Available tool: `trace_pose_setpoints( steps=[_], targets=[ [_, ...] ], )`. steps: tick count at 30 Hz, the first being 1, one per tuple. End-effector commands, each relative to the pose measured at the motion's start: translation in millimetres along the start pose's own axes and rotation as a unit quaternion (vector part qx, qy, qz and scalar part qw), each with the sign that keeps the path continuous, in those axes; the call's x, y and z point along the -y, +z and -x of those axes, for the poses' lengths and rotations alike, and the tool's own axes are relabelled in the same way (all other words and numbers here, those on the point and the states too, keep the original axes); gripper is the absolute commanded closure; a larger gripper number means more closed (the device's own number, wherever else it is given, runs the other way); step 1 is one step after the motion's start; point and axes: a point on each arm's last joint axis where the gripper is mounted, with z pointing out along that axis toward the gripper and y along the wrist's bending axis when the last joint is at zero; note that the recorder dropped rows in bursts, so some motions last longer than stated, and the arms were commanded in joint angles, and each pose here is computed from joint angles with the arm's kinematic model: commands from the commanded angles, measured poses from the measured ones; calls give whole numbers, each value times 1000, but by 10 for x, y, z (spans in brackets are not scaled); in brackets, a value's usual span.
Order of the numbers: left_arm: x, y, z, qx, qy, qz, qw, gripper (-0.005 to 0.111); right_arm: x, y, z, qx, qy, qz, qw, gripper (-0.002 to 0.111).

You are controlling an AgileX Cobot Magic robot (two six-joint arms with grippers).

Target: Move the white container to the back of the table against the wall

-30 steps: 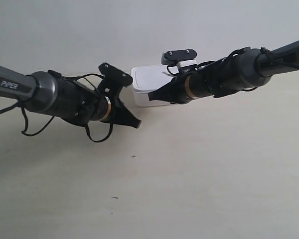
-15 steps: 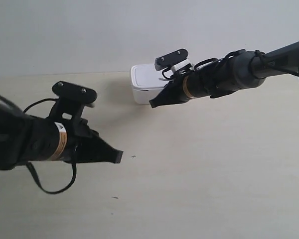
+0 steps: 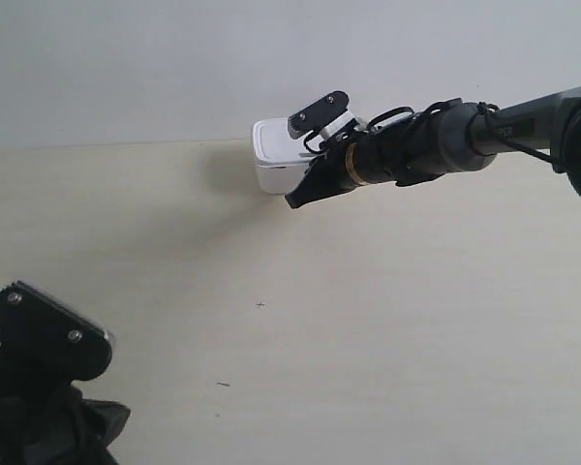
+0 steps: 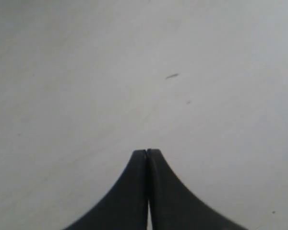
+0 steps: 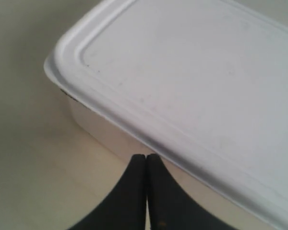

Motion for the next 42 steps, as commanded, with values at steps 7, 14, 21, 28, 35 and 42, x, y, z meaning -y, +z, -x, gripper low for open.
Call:
trace_pose_setpoints(
  steps=[7, 14, 21, 28, 35, 42],
  targets=[
    [32, -245, -259, -21, 28, 94, 995, 107, 45, 108, 24, 10, -24, -5, 1000, 108],
    [66, -374, -358, -8, 30, 125, 992, 107, 78, 142, 111, 25, -29, -10, 999, 108],
    [130, -541, -470, 28, 34, 136, 990, 107, 86, 187, 146, 34, -39, -8, 999, 108],
    [254, -677, -623, 42, 33, 86, 995, 107, 97, 270, 117, 35, -39, -13, 999, 108],
    [323, -763, -714, 52, 52, 49, 996, 107, 112, 307, 119, 37, -39, -20, 998, 108],
    [349, -806, -767, 54, 62, 33, 996, 107, 166, 300, 136, 35, -51, -47, 997, 108]
  ],
)
